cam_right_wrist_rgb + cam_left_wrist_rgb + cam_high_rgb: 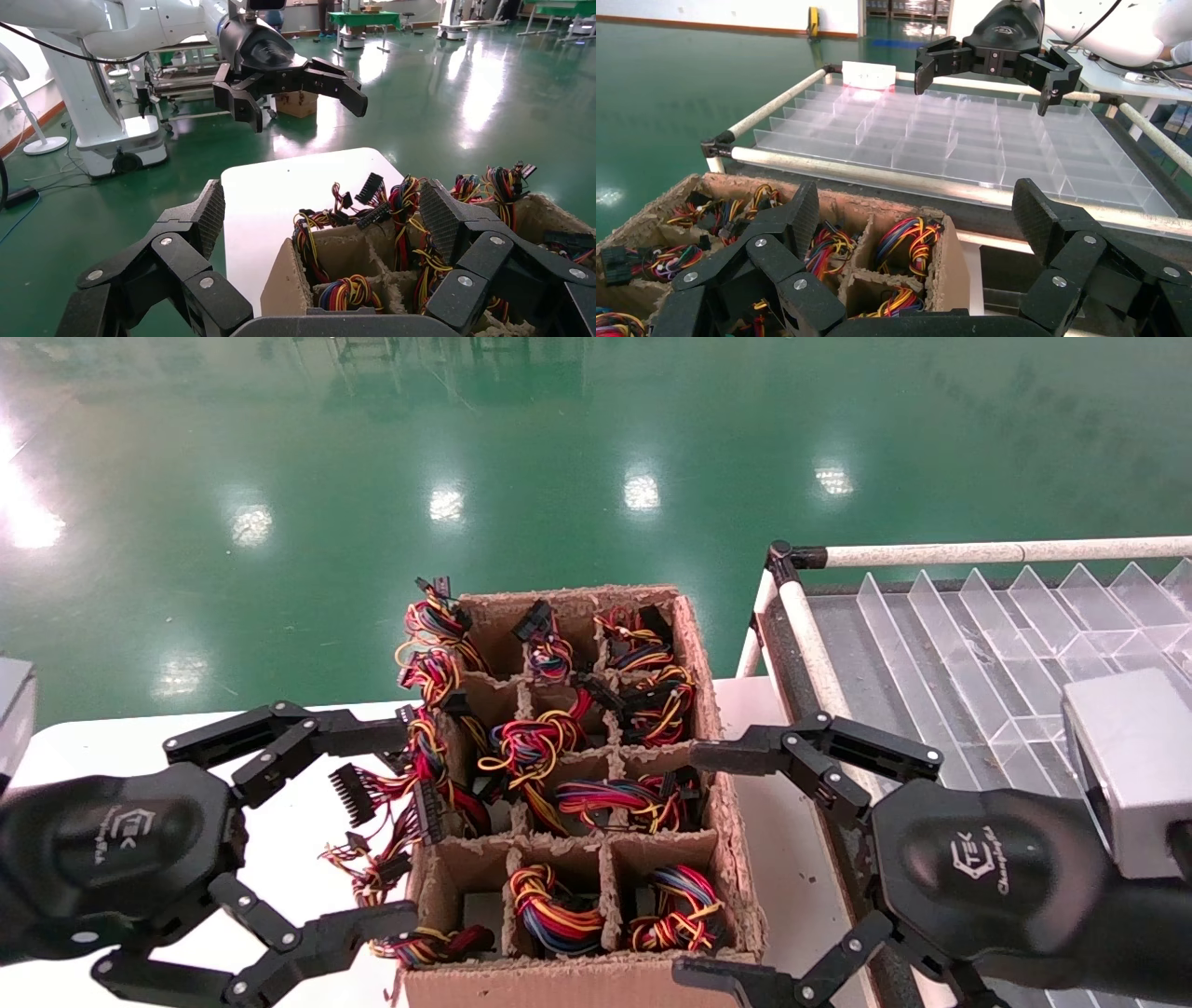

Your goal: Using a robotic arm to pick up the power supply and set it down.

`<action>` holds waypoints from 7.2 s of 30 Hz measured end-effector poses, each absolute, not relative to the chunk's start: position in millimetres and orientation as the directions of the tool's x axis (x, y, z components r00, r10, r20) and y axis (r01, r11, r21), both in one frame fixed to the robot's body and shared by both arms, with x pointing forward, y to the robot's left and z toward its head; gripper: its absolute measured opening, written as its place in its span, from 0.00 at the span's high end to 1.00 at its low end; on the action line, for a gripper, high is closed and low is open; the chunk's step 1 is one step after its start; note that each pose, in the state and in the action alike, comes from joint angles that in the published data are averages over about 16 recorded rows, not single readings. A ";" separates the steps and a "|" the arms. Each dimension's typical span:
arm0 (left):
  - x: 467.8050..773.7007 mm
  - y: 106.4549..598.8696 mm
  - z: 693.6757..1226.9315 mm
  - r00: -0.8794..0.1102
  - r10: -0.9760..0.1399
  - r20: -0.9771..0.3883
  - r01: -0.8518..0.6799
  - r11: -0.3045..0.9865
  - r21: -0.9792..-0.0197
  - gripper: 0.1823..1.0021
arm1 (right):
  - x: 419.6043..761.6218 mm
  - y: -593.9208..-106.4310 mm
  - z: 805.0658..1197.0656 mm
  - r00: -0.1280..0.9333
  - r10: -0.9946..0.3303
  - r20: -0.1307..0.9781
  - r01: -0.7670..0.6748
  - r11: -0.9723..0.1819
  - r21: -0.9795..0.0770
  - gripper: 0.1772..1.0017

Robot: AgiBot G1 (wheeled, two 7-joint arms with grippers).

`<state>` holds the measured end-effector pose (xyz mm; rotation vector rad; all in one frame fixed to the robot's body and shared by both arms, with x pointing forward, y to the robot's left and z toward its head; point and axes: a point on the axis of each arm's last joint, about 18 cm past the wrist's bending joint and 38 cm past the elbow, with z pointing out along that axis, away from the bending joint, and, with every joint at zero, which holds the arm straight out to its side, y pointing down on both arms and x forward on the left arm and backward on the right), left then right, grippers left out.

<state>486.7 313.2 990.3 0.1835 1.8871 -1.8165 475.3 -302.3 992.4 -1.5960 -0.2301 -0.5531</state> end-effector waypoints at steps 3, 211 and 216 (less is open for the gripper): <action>486.7 313.2 990.3 -0.861 -0.247 -0.445 0.435 0.096 -0.895 0.00 | 475.3 -302.3 992.4 0.860 -0.178 0.478 0.465 -0.113 -0.878 0.00; 486.7 313.2 990.3 -0.861 -0.247 -0.445 0.435 0.096 -0.895 0.99 | 705.9 -404.2 1164.2 0.107 -0.827 0.552 0.358 -0.485 -0.797 0.94; 486.7 313.2 990.3 -0.861 -0.247 -0.445 0.435 0.096 -0.895 0.99 | 712.1 -394.1 1157.5 0.123 -0.819 0.560 0.351 -0.492 -0.797 0.94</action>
